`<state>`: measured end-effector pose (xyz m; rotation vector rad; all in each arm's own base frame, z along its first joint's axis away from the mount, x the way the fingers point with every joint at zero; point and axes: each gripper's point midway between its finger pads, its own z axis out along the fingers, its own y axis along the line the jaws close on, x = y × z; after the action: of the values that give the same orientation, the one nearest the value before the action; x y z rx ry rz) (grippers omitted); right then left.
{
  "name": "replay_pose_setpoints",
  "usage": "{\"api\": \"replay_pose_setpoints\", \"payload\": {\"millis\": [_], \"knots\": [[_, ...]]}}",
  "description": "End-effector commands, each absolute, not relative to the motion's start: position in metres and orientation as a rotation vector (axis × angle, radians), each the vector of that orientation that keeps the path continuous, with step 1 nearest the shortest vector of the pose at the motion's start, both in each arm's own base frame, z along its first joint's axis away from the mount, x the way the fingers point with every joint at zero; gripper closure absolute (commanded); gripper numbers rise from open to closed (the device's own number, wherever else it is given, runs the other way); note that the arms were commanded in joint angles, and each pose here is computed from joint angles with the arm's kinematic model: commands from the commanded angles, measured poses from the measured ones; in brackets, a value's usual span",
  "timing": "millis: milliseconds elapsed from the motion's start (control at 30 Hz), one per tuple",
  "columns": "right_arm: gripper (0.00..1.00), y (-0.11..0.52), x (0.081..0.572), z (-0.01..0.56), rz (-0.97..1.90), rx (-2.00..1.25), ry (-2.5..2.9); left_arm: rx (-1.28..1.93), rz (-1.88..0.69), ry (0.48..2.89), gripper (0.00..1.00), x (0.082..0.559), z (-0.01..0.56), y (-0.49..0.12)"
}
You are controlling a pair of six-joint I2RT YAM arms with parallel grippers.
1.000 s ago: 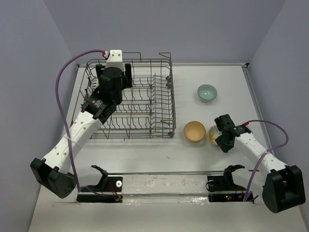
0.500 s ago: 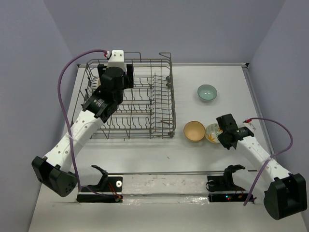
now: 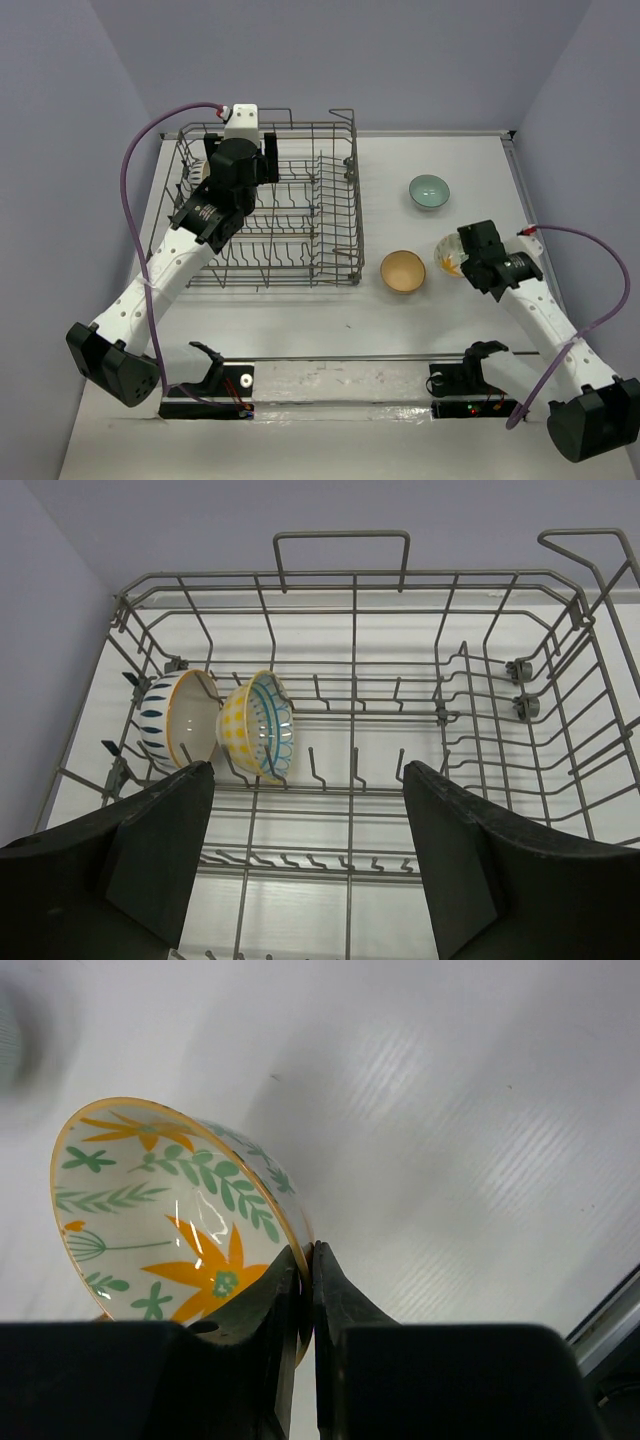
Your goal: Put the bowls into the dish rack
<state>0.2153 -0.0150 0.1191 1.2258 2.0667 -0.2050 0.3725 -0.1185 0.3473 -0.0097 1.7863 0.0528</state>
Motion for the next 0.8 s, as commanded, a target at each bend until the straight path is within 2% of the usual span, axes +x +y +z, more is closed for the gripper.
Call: {"api": "replay_pose_setpoints", "payload": {"millis": [0, 233, 500, 767], "knots": [[0.99, -0.022, 0.255, 0.212, -0.09, 1.162, 1.827, -0.039, -0.033, 1.73, 0.14, 0.372, 0.373, -0.127], [0.99, 0.022, 0.316, 0.297, 0.207, 0.923, 1.774, -0.002, -0.194, 1.706, 0.14, 0.366, 0.392, -0.148], [0.99, 0.087, 0.372, 0.357, 0.503, 0.646, 1.795, 0.051, -0.413, 1.694, 0.14, 0.361, 0.411, -0.182], [0.99, 0.169, 0.397, 0.395, 0.576, 0.394, 1.803, 0.134, -0.71, 1.713, 0.14, 0.356, 0.418, -0.233]]}}
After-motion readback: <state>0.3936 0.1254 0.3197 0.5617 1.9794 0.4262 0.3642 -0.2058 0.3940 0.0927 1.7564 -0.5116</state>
